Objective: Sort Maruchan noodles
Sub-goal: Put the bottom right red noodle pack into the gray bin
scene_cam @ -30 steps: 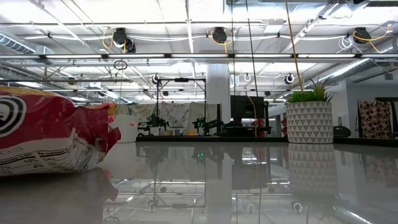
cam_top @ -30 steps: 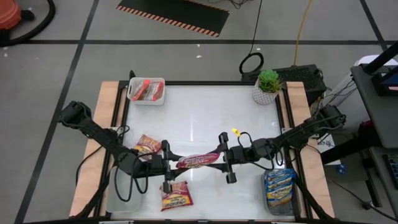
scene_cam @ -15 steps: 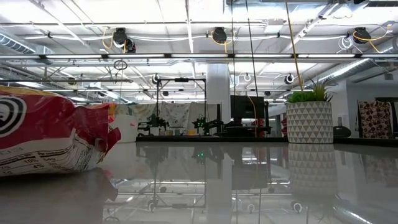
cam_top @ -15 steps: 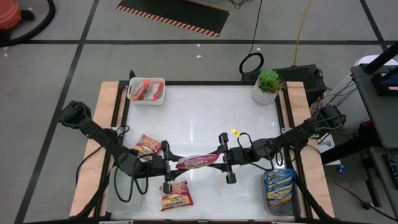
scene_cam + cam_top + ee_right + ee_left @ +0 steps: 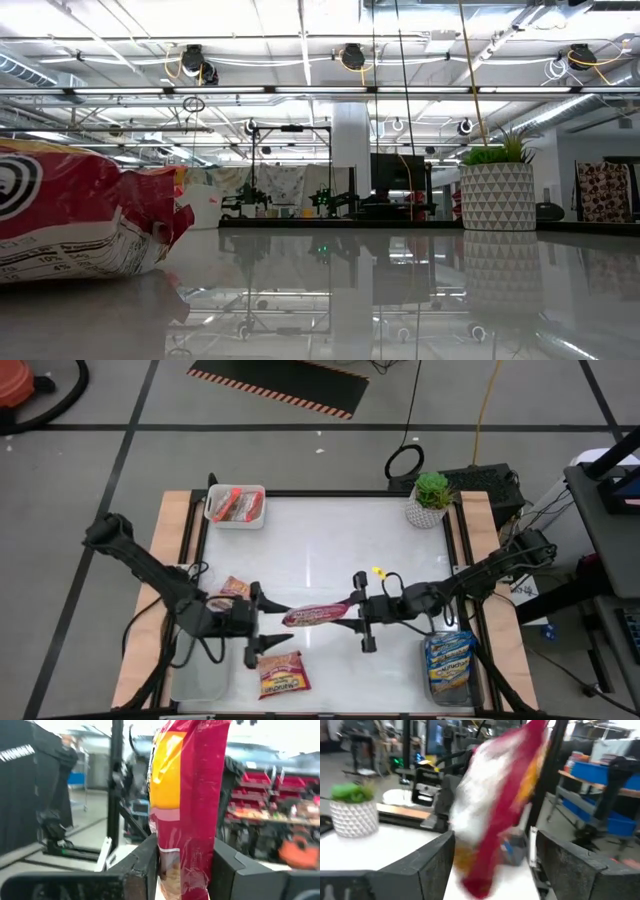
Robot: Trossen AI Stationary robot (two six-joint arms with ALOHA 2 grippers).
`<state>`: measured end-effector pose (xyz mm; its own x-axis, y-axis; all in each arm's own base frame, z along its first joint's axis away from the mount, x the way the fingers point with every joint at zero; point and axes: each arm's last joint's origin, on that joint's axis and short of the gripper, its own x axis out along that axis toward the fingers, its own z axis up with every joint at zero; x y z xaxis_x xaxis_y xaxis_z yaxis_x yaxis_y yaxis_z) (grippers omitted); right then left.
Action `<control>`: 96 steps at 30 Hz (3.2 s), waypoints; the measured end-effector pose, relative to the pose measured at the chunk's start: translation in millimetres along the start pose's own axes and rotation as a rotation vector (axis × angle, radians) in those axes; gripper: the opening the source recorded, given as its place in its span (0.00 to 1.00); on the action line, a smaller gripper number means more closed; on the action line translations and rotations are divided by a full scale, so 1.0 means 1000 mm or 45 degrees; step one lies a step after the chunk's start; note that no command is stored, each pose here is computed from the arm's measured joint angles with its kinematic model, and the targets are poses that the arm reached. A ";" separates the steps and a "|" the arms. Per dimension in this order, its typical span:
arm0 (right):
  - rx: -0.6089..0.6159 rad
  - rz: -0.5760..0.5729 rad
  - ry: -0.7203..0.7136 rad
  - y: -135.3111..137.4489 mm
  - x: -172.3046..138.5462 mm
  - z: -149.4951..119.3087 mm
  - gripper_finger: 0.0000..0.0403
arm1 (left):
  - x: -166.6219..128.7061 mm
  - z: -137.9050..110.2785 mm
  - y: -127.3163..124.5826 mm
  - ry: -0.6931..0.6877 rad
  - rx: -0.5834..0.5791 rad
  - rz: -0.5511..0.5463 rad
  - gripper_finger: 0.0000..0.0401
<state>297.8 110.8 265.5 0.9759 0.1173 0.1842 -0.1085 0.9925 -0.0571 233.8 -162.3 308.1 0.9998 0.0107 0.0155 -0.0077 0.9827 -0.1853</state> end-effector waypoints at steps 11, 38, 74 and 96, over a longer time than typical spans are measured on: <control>0.089 -0.045 0.298 0.000 0.015 0.000 0.26 | -0.032 0.016 0.006 0.100 -0.016 -0.046 0.71; 0.243 -0.136 0.571 0.010 0.070 -0.019 0.27 | -0.049 0.014 0.026 0.278 0.176 0.059 0.71; 0.143 -0.229 0.492 0.004 0.117 -0.043 0.28 | -0.078 -0.001 0.042 0.622 0.164 0.043 0.36; 0.127 -0.287 0.634 0.002 0.092 -0.006 0.52 | -0.102 -0.010 0.038 0.792 0.196 -0.027 0.27</control>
<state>388.6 123.1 276.9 0.9461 -0.1053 -0.3062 0.1194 0.9925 0.0278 132.1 -128.1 289.3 0.8225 -0.0728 -0.5641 0.0560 0.9973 -0.0471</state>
